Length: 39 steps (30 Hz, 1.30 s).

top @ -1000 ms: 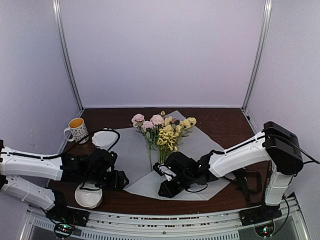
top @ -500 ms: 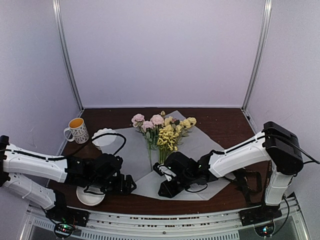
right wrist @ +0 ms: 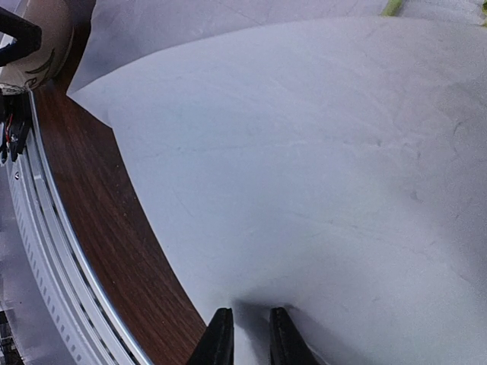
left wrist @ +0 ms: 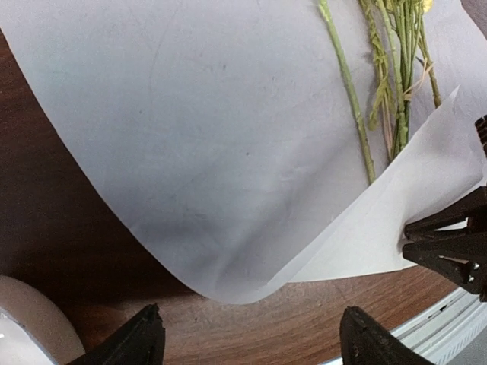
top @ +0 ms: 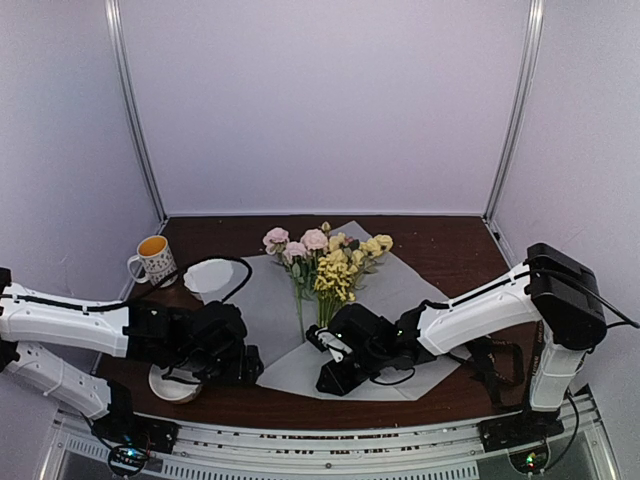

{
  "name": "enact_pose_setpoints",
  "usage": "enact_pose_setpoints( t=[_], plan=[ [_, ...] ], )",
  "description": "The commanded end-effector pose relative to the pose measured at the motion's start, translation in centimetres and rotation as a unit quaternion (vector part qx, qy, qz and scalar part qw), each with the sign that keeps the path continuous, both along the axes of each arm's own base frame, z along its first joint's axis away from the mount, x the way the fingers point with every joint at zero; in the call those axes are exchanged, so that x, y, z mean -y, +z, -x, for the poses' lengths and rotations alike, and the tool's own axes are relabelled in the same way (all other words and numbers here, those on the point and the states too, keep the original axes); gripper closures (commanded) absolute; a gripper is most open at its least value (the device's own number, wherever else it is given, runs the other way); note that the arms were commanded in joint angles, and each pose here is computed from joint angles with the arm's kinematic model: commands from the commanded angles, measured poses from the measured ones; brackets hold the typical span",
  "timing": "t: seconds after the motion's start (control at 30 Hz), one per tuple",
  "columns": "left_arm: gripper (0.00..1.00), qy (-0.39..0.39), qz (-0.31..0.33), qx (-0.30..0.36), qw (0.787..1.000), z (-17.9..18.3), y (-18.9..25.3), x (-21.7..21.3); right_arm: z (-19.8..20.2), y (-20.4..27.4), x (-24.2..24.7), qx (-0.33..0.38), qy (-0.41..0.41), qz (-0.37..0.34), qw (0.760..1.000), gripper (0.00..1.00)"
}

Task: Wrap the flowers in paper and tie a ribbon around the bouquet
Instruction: Adjust the 1/4-folded wrapping paper at the center of the board.

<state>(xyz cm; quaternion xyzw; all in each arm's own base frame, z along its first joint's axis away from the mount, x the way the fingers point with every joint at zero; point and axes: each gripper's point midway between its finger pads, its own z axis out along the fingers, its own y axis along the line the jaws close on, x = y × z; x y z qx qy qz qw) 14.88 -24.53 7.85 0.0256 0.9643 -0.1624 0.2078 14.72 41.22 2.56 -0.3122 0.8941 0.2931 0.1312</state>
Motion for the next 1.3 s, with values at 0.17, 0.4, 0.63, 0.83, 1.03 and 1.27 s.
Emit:
enact_pose_setpoints(
  t=[0.17,0.4,0.63,0.83,1.03,1.27],
  plan=[
    [0.08,-0.025,0.050,0.004,0.998,1.6,-2.2,2.0,0.2,-0.9,0.5,0.001,-0.002,0.017,1.000,0.82],
    [0.06,-0.033,0.076,-0.010,0.997,0.6,-4.9,2.6,0.2,-0.7,0.1,0.001,0.000,0.015,1.000,0.82],
    [0.23,-0.030,0.067,-0.069,0.995,0.6,-7.8,2.6,0.6,-0.7,0.3,-0.002,-0.003,0.014,1.000,0.82],
    [0.37,0.028,0.017,-0.070,0.997,0.7,-7.9,-0.7,0.6,-0.9,0.4,-0.003,-0.006,0.015,1.000,0.82],
    [0.29,0.095,-0.009,-0.055,0.994,1.5,-6.2,-3.2,0.7,-1.1,0.5,-0.005,-0.003,0.018,1.000,0.82],
    [0.20,0.095,-0.021,-0.044,0.994,1.1,-6.9,-3.5,0.8,-1.1,0.5,-0.003,-0.001,0.016,1.000,0.82]
  ],
)
